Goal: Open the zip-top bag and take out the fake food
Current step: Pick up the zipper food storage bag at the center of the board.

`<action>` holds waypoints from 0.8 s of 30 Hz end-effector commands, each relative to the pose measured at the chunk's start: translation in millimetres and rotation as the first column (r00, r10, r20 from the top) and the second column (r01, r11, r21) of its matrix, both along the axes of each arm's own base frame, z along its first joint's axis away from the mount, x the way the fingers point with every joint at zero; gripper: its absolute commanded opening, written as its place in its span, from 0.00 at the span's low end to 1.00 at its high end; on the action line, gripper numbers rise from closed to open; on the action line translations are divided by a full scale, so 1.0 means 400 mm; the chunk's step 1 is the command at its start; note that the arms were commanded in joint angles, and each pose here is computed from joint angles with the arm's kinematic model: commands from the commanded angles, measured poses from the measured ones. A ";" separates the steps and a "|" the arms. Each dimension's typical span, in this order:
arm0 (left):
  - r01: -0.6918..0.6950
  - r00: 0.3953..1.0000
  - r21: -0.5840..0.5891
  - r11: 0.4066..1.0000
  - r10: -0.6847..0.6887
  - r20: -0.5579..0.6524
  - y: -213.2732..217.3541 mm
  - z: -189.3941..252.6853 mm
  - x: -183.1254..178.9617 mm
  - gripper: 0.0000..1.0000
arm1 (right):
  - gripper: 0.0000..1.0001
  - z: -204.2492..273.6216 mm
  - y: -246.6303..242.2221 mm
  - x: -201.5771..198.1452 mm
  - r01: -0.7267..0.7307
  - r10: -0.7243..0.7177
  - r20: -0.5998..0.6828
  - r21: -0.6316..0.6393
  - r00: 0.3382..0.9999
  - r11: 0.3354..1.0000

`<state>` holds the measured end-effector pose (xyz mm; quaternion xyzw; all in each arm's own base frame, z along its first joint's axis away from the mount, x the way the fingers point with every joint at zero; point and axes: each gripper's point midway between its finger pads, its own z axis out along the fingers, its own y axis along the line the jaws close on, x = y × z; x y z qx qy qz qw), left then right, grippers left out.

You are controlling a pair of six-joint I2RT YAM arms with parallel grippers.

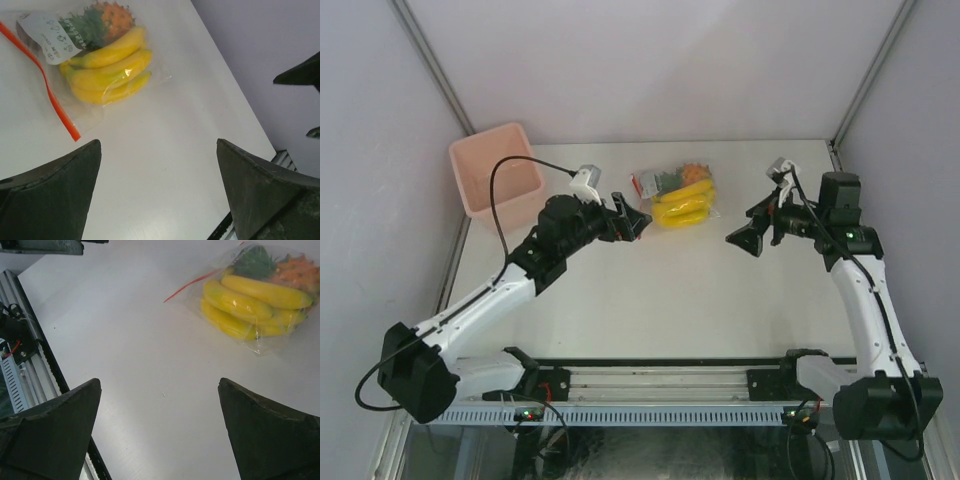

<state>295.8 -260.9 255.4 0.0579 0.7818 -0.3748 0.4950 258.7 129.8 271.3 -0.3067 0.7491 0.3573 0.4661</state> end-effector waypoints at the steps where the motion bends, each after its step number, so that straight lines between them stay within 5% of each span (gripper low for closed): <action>1: 0.027 1.000 -0.123 0.992 -0.025 0.017 -0.017 0.047 0.067 1.00 | 1.00 -0.025 0.021 0.082 0.024 -0.023 0.039 -0.028 0.999 0.999; 12: -0.152 0.978 -0.141 0.978 0.128 -0.167 0.052 -0.133 0.269 0.90 | 1.00 -0.127 0.070 0.081 -0.073 0.074 -0.042 0.033 0.996 0.997; 24: -0.146 0.968 -0.260 0.955 0.084 -0.235 0.008 -0.241 0.315 0.83 | 1.00 -0.118 0.040 0.065 -0.084 0.084 -0.006 0.027 0.996 0.996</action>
